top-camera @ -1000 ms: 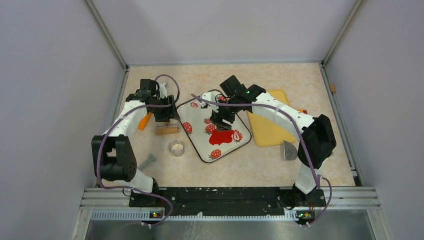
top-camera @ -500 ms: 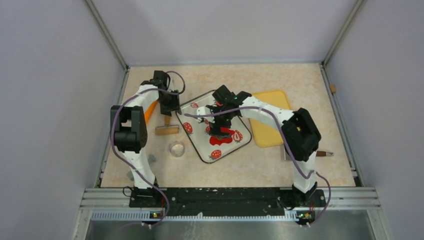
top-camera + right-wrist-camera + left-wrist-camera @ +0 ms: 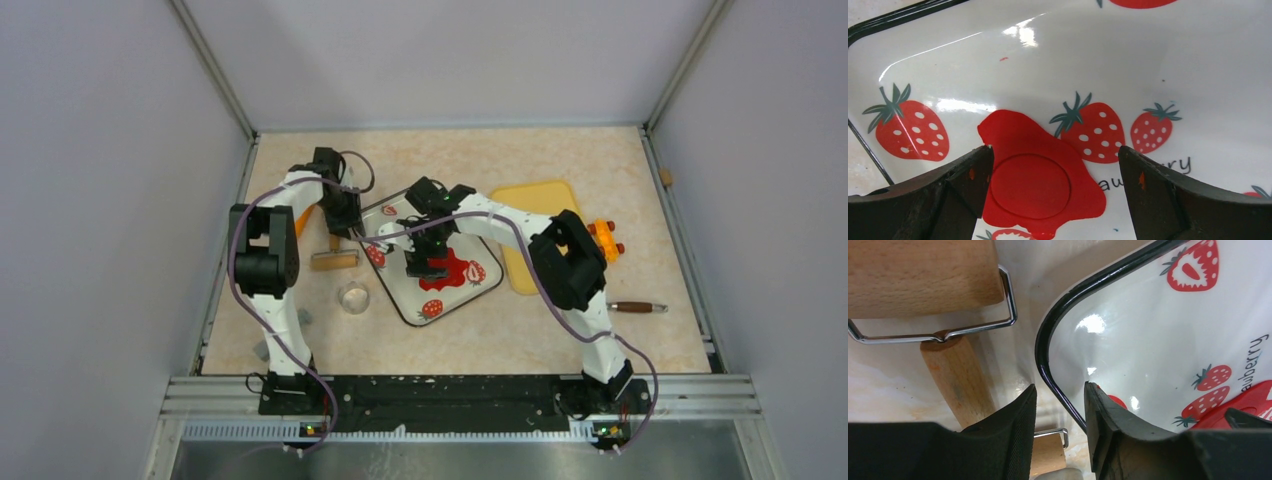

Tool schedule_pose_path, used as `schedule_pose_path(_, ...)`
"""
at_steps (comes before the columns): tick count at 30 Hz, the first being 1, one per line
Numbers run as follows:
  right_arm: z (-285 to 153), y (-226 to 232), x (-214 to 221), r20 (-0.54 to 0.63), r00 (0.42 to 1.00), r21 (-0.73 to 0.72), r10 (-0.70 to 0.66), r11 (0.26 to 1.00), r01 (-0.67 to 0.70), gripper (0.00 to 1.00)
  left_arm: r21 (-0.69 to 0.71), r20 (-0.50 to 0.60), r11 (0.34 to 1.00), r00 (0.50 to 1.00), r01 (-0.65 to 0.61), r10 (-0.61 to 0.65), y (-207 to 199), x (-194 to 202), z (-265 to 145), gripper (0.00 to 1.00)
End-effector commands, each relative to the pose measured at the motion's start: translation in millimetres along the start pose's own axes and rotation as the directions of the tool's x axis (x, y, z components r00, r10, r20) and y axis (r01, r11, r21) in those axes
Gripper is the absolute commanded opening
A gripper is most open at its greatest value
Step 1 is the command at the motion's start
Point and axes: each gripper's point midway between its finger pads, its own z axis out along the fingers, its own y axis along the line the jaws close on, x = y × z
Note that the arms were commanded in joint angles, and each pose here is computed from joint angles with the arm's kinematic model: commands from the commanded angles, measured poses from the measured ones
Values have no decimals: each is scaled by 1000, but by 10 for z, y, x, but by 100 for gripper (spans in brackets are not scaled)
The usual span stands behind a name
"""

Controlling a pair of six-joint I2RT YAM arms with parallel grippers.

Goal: Roll out the dumpling wrappers from the dough

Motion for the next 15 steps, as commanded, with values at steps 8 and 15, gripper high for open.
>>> schedule_pose_path(8, 137, 137, 8, -20, 1000, -52, -13, 999, 12, 95, 42, 39, 999, 999, -23, 21, -135, -140, -43, 43)
schedule_pose_path(15, 206, 227, 80, -46, 999, -79, 2, 997, -6, 95, 50, 35, 998, 999, -29, 27, -160, -130, -31, 43)
